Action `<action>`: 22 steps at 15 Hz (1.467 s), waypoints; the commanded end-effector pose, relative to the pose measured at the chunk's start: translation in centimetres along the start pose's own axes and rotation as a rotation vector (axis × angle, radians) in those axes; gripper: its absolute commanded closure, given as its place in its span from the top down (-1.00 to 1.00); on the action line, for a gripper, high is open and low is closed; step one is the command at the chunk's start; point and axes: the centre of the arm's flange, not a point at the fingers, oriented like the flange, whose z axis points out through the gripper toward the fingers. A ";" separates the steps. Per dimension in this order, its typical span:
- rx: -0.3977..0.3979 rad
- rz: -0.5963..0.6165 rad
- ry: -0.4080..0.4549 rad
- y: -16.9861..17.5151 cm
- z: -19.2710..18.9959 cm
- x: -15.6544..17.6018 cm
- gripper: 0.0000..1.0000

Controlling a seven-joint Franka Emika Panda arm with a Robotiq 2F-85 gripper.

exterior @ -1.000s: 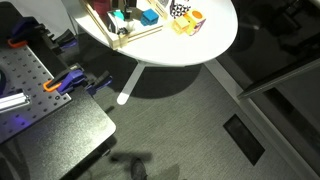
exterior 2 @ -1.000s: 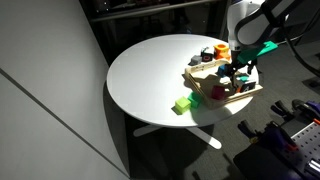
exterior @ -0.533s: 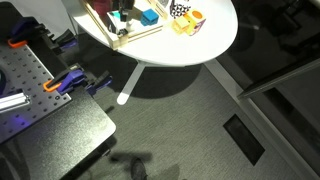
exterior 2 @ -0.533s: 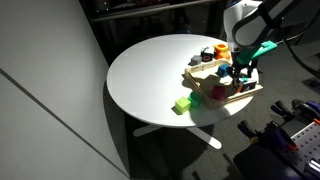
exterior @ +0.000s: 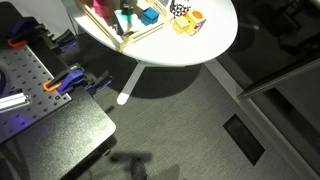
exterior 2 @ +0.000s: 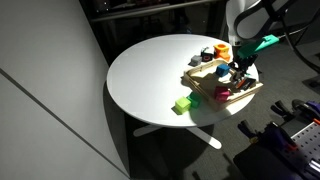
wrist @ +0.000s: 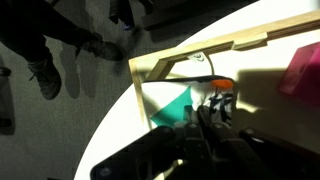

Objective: Remove the toy foam from the box

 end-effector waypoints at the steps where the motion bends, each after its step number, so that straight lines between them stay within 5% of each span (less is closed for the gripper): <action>1: 0.038 0.023 0.017 2.0 -2.8 -0.8 -0.96; 11: 0.137 0.155 0.113 9.2 -7.8 -1.8 -0.94; 22: 0.192 0.347 0.116 16.1 -6.7 2.2 -0.94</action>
